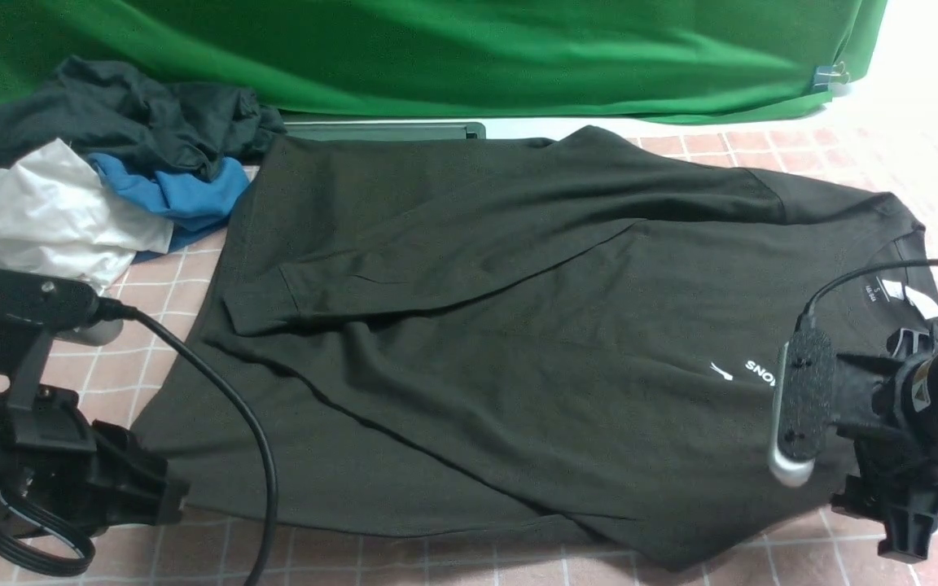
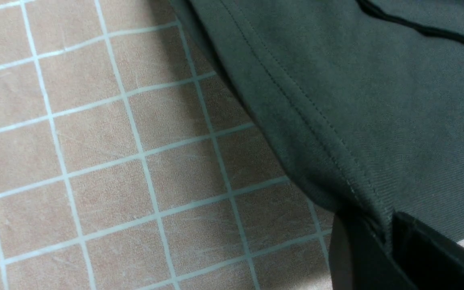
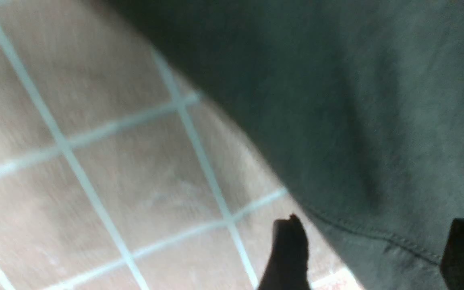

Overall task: Fold a long-sleeved shirt over a pink coffee tablecloth.
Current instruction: 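Grasp the near edge of the shirt at its hem and shoulder corners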

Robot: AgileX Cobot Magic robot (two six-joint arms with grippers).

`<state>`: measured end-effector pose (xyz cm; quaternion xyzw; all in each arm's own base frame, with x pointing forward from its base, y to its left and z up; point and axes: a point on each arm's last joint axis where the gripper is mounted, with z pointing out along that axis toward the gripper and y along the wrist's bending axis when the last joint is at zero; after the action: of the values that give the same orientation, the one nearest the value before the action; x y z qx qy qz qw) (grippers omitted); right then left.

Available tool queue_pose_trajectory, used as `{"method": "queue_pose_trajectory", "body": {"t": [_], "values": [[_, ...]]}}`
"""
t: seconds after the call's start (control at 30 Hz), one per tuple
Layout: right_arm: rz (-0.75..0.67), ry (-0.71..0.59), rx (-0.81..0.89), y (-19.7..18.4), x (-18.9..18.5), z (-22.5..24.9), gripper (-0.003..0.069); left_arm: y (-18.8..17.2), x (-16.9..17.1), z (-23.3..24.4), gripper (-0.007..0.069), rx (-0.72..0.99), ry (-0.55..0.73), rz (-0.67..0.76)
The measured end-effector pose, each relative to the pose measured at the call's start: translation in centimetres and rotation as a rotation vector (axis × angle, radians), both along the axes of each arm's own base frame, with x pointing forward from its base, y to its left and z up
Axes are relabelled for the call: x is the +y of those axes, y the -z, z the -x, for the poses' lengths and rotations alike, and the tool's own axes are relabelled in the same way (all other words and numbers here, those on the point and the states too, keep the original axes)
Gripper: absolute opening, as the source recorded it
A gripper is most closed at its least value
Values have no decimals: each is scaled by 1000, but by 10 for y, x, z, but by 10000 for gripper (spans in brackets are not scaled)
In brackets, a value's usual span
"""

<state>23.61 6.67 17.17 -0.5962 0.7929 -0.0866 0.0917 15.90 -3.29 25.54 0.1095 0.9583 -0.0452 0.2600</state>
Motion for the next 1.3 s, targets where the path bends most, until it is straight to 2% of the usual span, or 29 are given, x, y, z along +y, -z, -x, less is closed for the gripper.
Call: {"method": "queue_pose_trajectory", "body": {"t": [0.2, 0.53, 0.83, 0.93, 1.13, 1.3], "values": [[28, -65, 29, 18, 2, -7, 467, 0, 0, 0, 57, 0, 1, -1], [37, -71, 52, 24, 3, -11, 458, 0, 1, 0, 57, -2, 5, -14], [33, -67, 51, 23, 5, -16, 268, 0, 1, 0, 57, 0, 6, -18], [28, -68, 40, 23, 6, -17, 246, 0, 1, 0, 57, 0, 6, -18], [25, -68, 25, 22, 7, -22, 242, 0, 1, 0, 57, 0, 6, -18], [15, -47, 9, 20, 10, -30, 270, 0, 1, 0, 57, 0, 6, -18]]}}
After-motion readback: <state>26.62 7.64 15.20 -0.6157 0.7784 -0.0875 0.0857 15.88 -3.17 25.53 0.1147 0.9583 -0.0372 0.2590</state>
